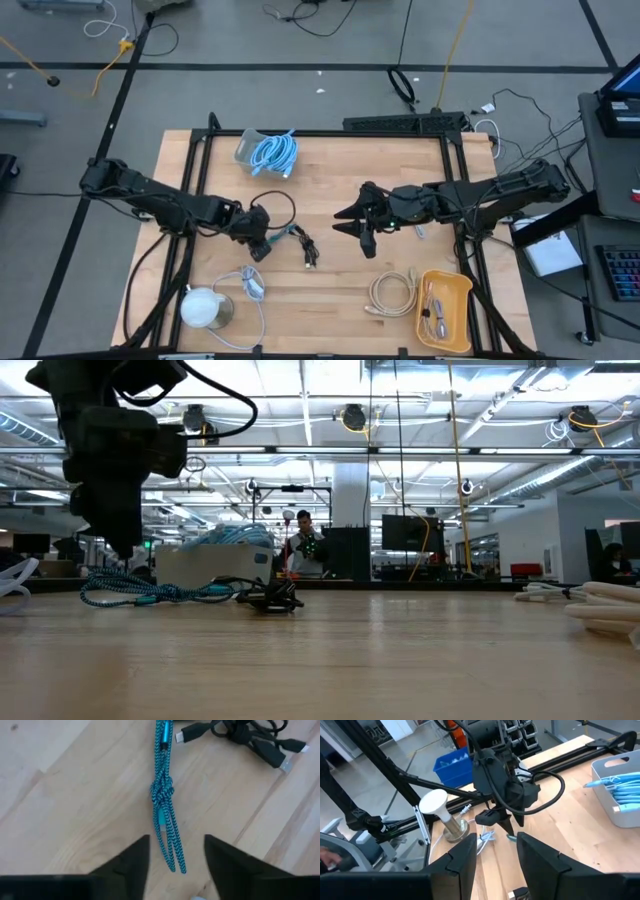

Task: Pick & Place USB Port
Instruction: Put the dark blue charger cable into the yellow bin

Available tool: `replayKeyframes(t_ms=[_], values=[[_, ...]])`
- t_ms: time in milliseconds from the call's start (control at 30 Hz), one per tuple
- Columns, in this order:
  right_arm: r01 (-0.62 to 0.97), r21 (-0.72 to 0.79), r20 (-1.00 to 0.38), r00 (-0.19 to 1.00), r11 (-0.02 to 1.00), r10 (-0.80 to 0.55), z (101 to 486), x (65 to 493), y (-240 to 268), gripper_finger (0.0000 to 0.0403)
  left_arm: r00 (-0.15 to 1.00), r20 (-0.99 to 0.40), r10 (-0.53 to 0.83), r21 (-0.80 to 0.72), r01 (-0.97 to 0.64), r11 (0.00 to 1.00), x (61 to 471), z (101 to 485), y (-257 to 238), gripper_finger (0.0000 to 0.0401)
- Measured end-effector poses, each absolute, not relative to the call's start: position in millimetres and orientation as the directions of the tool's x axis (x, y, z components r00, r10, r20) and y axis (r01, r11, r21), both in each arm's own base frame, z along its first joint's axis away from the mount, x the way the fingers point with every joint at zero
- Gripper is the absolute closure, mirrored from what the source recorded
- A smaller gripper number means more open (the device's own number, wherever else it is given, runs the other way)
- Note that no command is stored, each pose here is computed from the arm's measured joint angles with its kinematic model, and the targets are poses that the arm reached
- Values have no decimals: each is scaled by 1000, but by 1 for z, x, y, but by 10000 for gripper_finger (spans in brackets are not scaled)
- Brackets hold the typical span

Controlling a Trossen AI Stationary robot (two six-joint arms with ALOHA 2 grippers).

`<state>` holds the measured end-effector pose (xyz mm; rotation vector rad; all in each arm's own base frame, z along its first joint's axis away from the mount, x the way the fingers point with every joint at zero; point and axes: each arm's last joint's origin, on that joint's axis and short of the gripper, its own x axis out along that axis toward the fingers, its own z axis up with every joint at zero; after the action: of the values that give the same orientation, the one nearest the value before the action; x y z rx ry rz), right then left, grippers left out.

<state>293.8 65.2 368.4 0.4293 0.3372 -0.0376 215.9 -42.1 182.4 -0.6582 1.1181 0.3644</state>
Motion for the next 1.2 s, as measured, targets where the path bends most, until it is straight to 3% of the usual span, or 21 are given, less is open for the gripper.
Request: replayKeyframes(t_ms=[167,333,767,1033,1200], values=[[107,406,-327,944,907,35,369,294,65,271,390,-919,-64,-298,-578,760,219,177,-44,132],[107,409,-323,946,906,34,369,294,65,271,354,-933,-66,-274,-577,769,225,165,-47,128],[91,427,-286,957,900,38,373,295,66,271,264,-964,-17,-172,-580,796,234,137,-49,243],[103,422,-311,950,901,37,370,294,65,271,284,-959,-13,-180,-572,800,233,141,-49,381],[146,407,-379,925,902,21,363,292,65,271,318,-948,-20,-213,-582,785,231,150,-48,390]])
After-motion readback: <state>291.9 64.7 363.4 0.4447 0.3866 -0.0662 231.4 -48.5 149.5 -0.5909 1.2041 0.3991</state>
